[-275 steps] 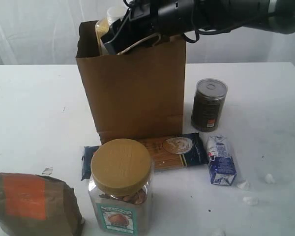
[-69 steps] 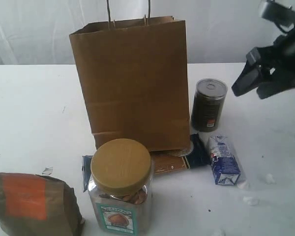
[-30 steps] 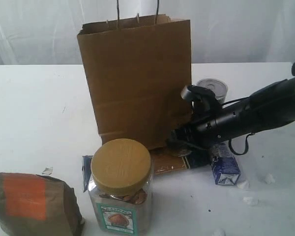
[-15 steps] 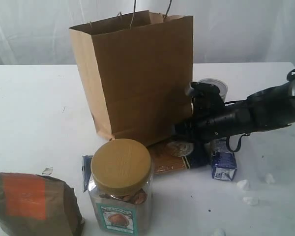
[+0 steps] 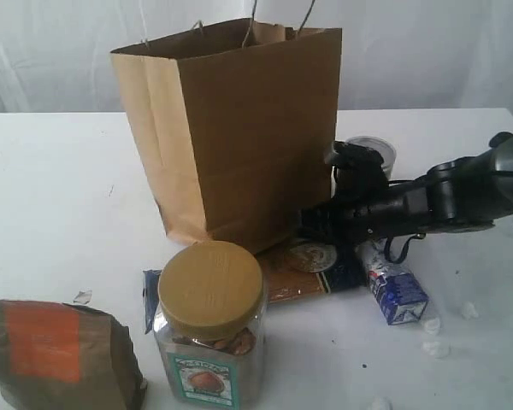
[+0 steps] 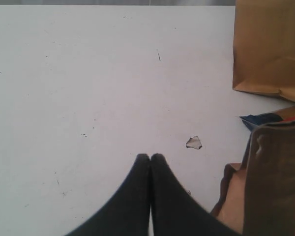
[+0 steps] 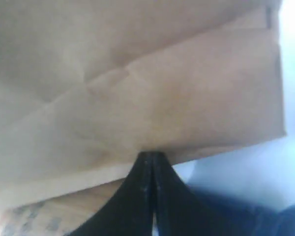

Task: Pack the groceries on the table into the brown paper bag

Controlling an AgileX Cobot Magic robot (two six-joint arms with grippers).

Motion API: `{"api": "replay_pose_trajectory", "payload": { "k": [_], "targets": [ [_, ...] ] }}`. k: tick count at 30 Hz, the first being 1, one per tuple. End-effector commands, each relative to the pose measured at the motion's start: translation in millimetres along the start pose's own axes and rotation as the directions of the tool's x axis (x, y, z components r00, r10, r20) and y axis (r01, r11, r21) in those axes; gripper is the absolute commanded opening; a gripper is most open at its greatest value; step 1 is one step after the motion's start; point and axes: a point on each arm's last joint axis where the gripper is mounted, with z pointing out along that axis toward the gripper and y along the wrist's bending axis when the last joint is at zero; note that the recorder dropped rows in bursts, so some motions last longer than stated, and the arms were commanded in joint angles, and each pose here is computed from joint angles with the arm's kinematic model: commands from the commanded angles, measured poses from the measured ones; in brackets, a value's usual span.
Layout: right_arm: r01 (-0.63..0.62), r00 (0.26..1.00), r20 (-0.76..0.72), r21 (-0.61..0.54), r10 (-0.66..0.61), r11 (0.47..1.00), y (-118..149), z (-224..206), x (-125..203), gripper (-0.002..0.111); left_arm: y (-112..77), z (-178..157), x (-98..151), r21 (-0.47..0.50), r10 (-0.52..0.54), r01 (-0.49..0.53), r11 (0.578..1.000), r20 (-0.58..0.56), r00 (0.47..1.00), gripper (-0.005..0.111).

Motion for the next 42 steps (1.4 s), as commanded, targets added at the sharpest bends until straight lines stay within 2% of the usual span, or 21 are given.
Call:
{"api": "replay_pose_trajectory", "payload": {
  "k": [1,6,16,18,23,26,32,35,37,42],
  "targets": [
    [0.024,0.999,0.039,-0.026,-0.023,0.999,0.5,5.5,-13.5,0.000,-0.7,-0.3,0.6,0.010,-0.013,0.013,1.000,0.001,1.000,0.000],
    [0.053,0.995,0.088,-0.010,-0.052,0.999,1.5,5.0,-32.7,0.000,-0.7,-0.3,0.6,0.010,-0.013,0.013,1.000,0.001,1.000,0.000],
    [0.016,0.997,0.071,0.063,-0.020,0.998,-8.4,9.5,-29.2,0.000,-0.7,-0.3,0.6,0.010,-0.013,0.013,1.000,0.001,1.000,0.000],
    [0.010,0.997,0.075,0.027,-0.012,1.000,-4.9,9.1,-29.8,0.000,-0.7,-0.3,0.6,0.010,-0.013,0.013,1.000,0.001,1.000,0.000],
    [-0.072,0.995,0.055,-0.143,0.080,0.987,14.3,1.8,-32.4,0.000,-0.7,-0.3,0.6,0.010,-0.013,0.013,1.000,0.001,1.000,0.000],
    [-0.119,0.993,0.002,-0.154,0.121,0.981,16.6,0.3,-29.2,0.000,-0.7,-0.3,0.6,0.010,-0.013,0.013,1.000,0.001,1.000,0.000],
    [-0.078,0.993,-0.100,-0.217,0.057,0.973,34.7,5.4,-17.8,0.000,-0.7,-0.3,0.6,0.010,-0.013,0.013,1.000,0.001,1.000,0.000],
    [-0.050,0.995,-0.093,-0.165,0.035,0.985,45.9,14.8,-14.6,0.000,-0.7,-0.3,0.6,0.010,-0.013,0.013,1.000,0.001,1.000,0.000],
    [-0.024,0.996,-0.083,-0.089,0.017,0.996,50.0,22.8,-11.7,0.000,-0.7,-0.3,0.6,0.010,-0.013,0.013,1.000,0.001,1.000,0.000],
    [0.026,0.997,-0.076,0.055,-0.022,0.998,45.5,45.2,-5.6,0.000,-0.7,-0.3,0.6,0.010,-0.013,0.013,1.000,0.001,1.000,0.000]
  ]
}}
